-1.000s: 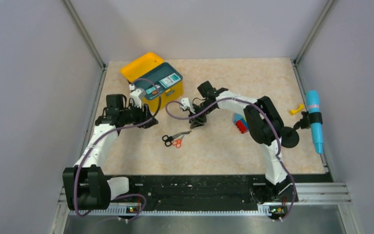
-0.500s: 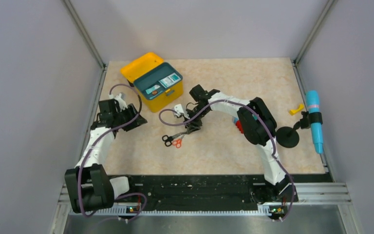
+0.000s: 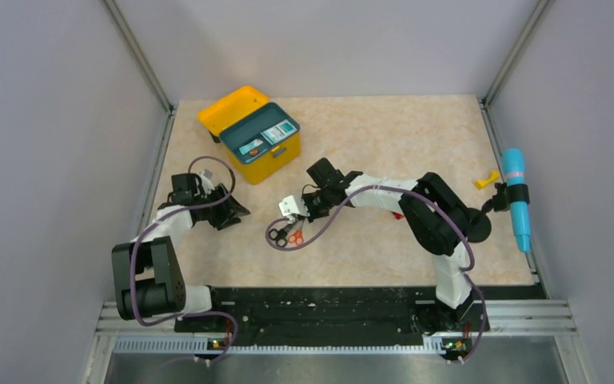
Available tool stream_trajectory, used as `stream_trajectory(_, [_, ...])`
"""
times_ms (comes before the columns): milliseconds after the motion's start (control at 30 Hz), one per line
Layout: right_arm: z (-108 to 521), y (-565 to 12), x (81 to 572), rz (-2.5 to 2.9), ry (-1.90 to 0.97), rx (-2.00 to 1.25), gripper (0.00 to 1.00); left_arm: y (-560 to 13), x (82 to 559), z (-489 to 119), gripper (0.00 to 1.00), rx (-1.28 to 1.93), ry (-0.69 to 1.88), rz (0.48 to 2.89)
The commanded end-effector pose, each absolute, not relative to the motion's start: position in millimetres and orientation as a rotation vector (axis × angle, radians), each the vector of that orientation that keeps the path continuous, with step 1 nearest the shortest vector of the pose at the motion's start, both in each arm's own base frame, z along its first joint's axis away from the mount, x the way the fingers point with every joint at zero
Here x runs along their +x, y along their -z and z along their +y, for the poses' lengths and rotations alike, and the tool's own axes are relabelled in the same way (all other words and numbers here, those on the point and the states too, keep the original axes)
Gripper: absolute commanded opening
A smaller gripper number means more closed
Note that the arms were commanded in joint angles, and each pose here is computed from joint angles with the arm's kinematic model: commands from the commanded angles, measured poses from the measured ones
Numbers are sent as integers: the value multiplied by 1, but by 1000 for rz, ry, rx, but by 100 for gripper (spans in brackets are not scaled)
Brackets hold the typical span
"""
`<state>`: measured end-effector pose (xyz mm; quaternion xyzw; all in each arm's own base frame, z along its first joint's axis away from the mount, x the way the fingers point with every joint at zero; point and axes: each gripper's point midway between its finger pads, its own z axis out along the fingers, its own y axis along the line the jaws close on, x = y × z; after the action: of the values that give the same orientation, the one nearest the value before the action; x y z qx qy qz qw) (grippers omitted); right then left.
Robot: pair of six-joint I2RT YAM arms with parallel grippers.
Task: Organize the medicine kit
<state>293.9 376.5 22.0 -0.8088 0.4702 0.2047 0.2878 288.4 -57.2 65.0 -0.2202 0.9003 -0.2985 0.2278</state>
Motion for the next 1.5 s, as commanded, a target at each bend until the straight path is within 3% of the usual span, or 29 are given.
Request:
stream_trajectory(0, [344,27,291,1339,-368,-2219,1,-62,290,-74,52,-552,959,2441])
stream_trajectory(333, [344,32,285,1405,-406,-2157,0,-55,280,-125,53,-191,1156,2477])
stream_trajectory(533, [347,33,288,1426,-405,-2138,0,-46,269,-143,43,-46,1205,2547])
stream_trajectory(600, [349,32,290,1430,-403,-2129,0,-45,264,-147,36,2,1223,2564])
stream_trajectory(700, [351,32,291,1435,-409,-2118,1,-50,267,-152,13,45,1255,2540])
stream_trajectory(767, [353,26,294,1447,-406,-2092,11,-57,271,-152,0,94,1251,2517])
stream_trajectory(900, [353,-30,310,1530,-549,-1859,45,-80,267,-148,0,280,1195,2496])
stream_trajectory(967, [348,-74,320,1583,-662,-1683,56,-98,259,-143,0,454,1153,2457])
stream_trajectory(1167, [300,-144,336,1754,-791,-1331,62,-166,256,-147,0,815,1115,2197])
stream_trajectory(1467, [256,-150,344,1882,-757,-1166,63,-253,332,-152,0,914,918,1938])
